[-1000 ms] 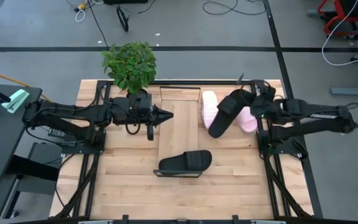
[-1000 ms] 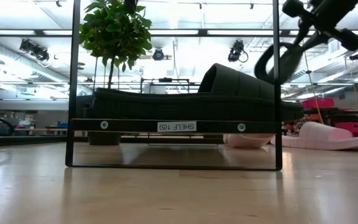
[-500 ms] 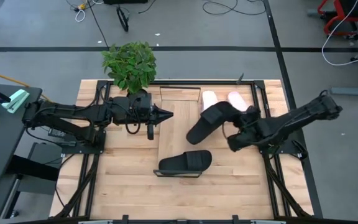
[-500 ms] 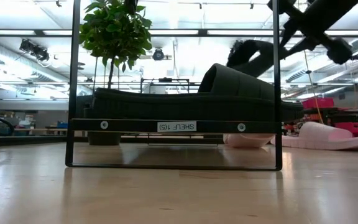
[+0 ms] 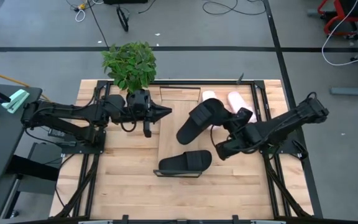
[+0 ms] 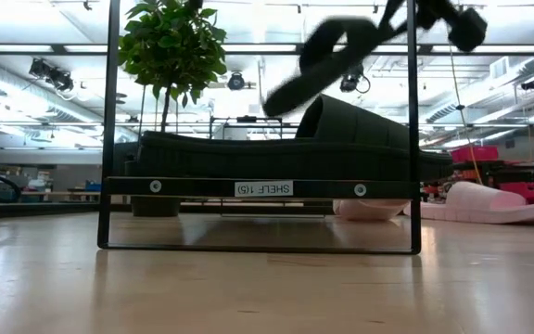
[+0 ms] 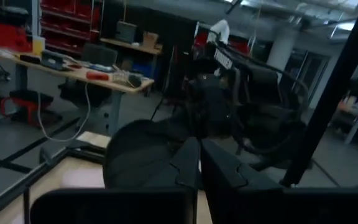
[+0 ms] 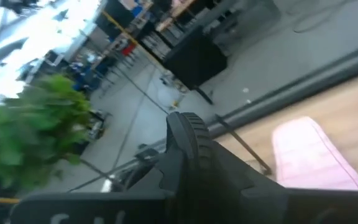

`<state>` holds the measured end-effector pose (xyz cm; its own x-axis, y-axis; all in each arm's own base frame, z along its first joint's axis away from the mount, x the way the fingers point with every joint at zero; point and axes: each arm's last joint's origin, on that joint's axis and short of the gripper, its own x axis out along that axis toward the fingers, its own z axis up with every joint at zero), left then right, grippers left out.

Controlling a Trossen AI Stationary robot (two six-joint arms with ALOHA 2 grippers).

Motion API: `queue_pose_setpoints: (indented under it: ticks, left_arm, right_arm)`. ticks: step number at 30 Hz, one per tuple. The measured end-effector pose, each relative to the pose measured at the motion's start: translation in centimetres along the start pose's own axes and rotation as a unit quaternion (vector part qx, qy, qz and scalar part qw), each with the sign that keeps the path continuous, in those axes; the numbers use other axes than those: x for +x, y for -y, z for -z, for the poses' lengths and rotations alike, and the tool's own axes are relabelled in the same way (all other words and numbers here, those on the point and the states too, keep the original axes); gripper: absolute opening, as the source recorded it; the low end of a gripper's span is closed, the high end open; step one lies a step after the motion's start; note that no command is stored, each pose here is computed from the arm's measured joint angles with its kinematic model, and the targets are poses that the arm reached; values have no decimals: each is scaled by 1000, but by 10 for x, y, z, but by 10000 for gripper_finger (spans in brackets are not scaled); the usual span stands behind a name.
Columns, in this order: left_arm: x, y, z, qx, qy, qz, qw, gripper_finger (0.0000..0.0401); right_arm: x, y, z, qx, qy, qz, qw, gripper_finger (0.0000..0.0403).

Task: Pick and place slides into the shelf
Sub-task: Put the black slipper on the shelf

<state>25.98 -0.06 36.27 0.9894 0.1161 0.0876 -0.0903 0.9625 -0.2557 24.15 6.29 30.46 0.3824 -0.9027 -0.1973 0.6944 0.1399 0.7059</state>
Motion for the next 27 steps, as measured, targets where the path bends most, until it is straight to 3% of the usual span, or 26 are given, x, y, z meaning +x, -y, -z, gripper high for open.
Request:
queue_pose_setpoints:
  ticks: [9, 16, 18, 21, 24, 27]
  left_arm:
    - [-1, 19, 10, -59, -38, 61, 996, 14]
    - [-7, 39, 22, -110, -84, 81, 987, 23]
    - [-9, 44, 27, -122, -102, 64, 985, 25]
    - [-14, 48, 39, -164, -136, -3, 977, 24]
    - [-21, 51, 48, -246, -140, -87, 955, 24]
    - [-25, 54, 52, -342, -102, -153, 921, 31]
  right_arm:
    - [-19, -7, -33, 27, 56, -82, 995, 53]
    - [-33, -6, -54, 16, 39, -100, 994, 53]
    - [-36, -6, -58, 6, 36, -103, 994, 53]
    - [-39, -7, -60, -6, 32, -108, 994, 53]
    - [-42, -6, -60, -14, 27, -113, 993, 53]
    - [-45, -6, -59, -15, 22, -118, 993, 53]
